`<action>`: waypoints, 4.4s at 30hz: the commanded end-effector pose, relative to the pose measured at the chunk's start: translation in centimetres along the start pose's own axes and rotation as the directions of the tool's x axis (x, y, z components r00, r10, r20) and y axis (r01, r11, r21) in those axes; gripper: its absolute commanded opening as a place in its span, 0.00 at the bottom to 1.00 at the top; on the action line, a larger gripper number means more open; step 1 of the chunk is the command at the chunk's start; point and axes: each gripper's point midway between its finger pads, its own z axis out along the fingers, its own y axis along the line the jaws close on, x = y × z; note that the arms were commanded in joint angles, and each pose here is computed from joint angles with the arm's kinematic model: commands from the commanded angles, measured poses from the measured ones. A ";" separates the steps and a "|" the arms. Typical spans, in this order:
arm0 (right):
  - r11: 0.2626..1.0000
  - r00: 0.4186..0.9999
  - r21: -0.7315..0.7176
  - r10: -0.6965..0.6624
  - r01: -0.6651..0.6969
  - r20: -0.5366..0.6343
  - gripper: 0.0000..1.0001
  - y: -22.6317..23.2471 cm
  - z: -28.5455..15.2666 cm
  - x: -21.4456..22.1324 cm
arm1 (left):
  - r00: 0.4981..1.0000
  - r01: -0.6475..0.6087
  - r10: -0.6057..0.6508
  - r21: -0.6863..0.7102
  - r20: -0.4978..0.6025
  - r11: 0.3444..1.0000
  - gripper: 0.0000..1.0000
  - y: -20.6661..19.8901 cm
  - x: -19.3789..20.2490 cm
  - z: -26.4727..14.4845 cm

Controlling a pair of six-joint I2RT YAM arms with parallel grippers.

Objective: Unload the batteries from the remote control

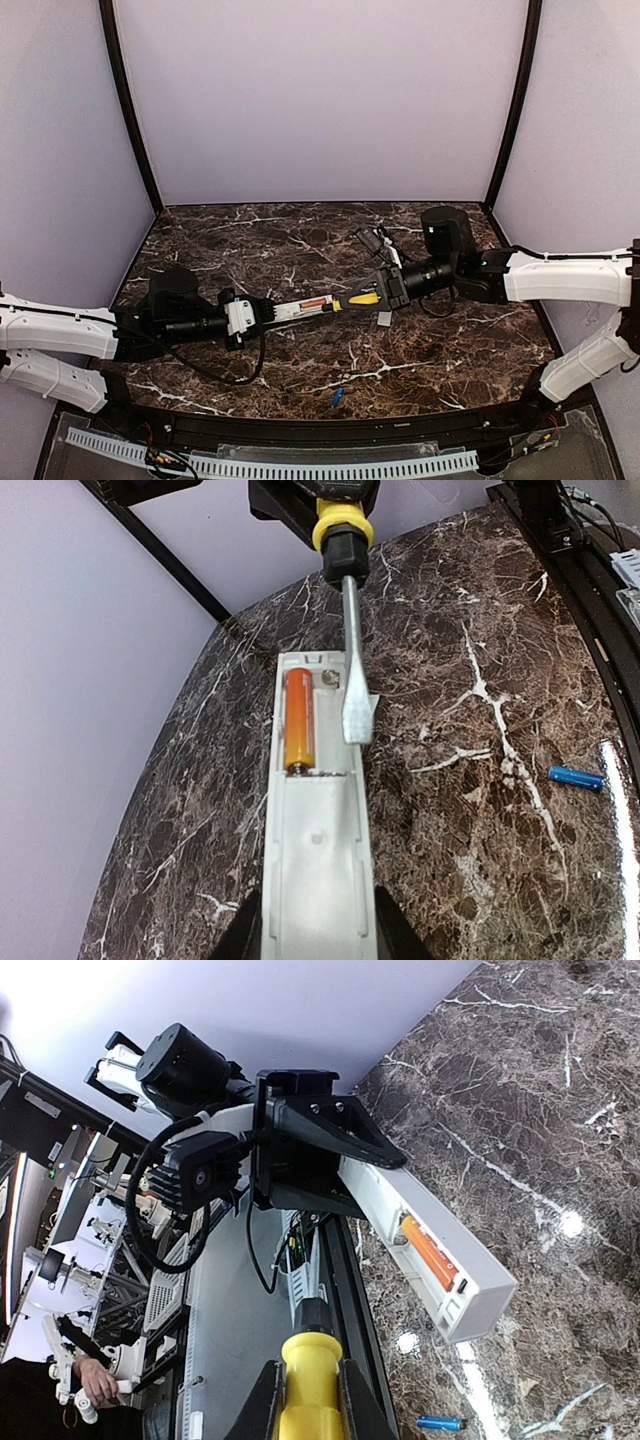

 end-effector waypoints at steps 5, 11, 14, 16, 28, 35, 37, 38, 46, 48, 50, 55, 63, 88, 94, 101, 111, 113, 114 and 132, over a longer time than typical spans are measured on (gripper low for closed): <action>0.997 0.998 0.063 -0.044 0.040 0.050 0.00 0.1 -0.8 -1.7 | 1.000 -0.007 0.007 -0.033 0.015 0.999 0.00 1.1 -1.0 0.0; 0.990 0.996 0.137 -0.042 0.030 0.081 0.00 -0.6 -1.6 -1.8 | 1.000 -0.002 0.002 -0.033 0.007 0.999 0.00 1.2 -1.1 0.1; 0.984 0.993 0.176 -0.046 0.027 0.105 0.00 -0.9 -2.0 -2.2 | 1.000 0.009 -0.009 -0.034 0.002 0.999 0.00 1.3 -1.0 0.1; 0.978 0.990 0.207 -0.050 0.023 0.128 0.00 -1.2 -2.5 -2.6 | 1.000 0.027 -0.027 -0.042 -0.003 0.999 0.00 1.5 -1.0 0.2; 0.915 0.964 0.402 -0.077 -0.033 0.253 0.00 -3.1 -6.9 -3.3 | 0.888 0.449 -0.457 -0.116 -0.051 0.886 0.00 3.1 -1.0 1.0; 0.887 0.965 0.454 -0.048 -0.077 0.258 0.00 -4.3 -7.8 -2.3 | 0.732 0.632 -0.673 -0.261 -0.105 0.729 0.00 3.1 2.4 1.6; 0.881 0.967 0.465 -0.034 -0.091 0.253 0.00 -4.6 -7.8 -2.0 | 0.696 0.653 -0.708 -0.303 -0.118 0.694 0.00 3.0 3.4 1.9; 0.877 0.967 0.471 -0.028 -0.098 0.253 0.00 -4.8 -7.9 -1.9 | 0.683 0.657 -0.718 -0.319 -0.131 0.683 0.00 2.9 3.9 2.2; 0.844 0.962 0.510 0.029 -0.169 0.271 0.00 -6.2 -8.4 -0.8 | 0.595 0.657 -0.795 -0.498 -0.119 0.566 0.01 3.0 7.0 3.5; 0.838 0.961 0.514 0.044 -0.184 0.273 0.00 -6.5 -8.3 -0.6 | 0.609 0.628 -0.782 -0.524 -0.129 0.576 0.00 2.7 7.1 4.1; 0.831 0.960 0.517 0.066 -0.203 0.271 0.00 -7.0 -8.1 -0.3 | 0.626 0.597 -0.767 -0.545 -0.142 0.588 0.00 2.4 7.2 4.7; 0.819 0.955 0.515 0.128 -0.254 0.268 0.00 -7.8 -7.5 0.2 | 0.649 0.565 -0.750 -0.578 -0.128 0.588 0.00 2.3 7.1 6.1; 0.815 0.921 0.449 0.248 -0.365 0.300 0.00 -9.2 -5.8 0.7 | 0.700 0.545 -0.703 -0.544 -0.122 0.638 0.00 1.2 6.7 7.6; 0.847 0.891 0.332 0.307 -0.416 0.333 0.00 -9.5 -1.7 -1.3 | 0.793 0.515 -0.606 -0.464 -0.060 0.720 0.00 -0.6 5.1 8.8; 0.825 0.882 0.367 0.298 -0.431 0.366 0.00 -9.9 -2.7 -1.0 | 0.794 0.529 -0.607 -0.459 -0.030 0.714 0.00 -0.4 4.7 8.8; 0.821 0.878 0.362 0.310 -0.440 0.365 0.00 -10.1 -2.5 -0.8 | 0.788 0.558 -0.616 -0.439 0.013 0.704 0.00 -0.4 4.1 8.9; 0.800 0.874 0.394 0.313 -0.453 0.370 0.00 -10.5 -2.8 -0.4 | 0.802 0.555 -0.596 -0.425 0.044 0.715 0.00 -0.2 3.5 8.8; 0.794 0.873 0.398 0.319 -0.459 0.370 0.00 -10.7 -2.7 -0.3 | 0.806 0.550 -0.589 -0.429 0.049 0.717 0.00 -0.2 3.3 8.8; 0.791 0.872 0.400 0.324 -0.463 0.368 0.00 -10.8 -2.6 -0.2 | 0.808 0.549 -0.586 -0.429 0.054 0.717 0.00 -0.1 3.2 8.7; 0.808 0.870 0.356 0.351 -0.469 0.347 0.00 -11.1 -1.0 0.1 | 0.863 0.499 -0.491 -0.350 0.116 0.793 0.00 -0.8 0.4 8.7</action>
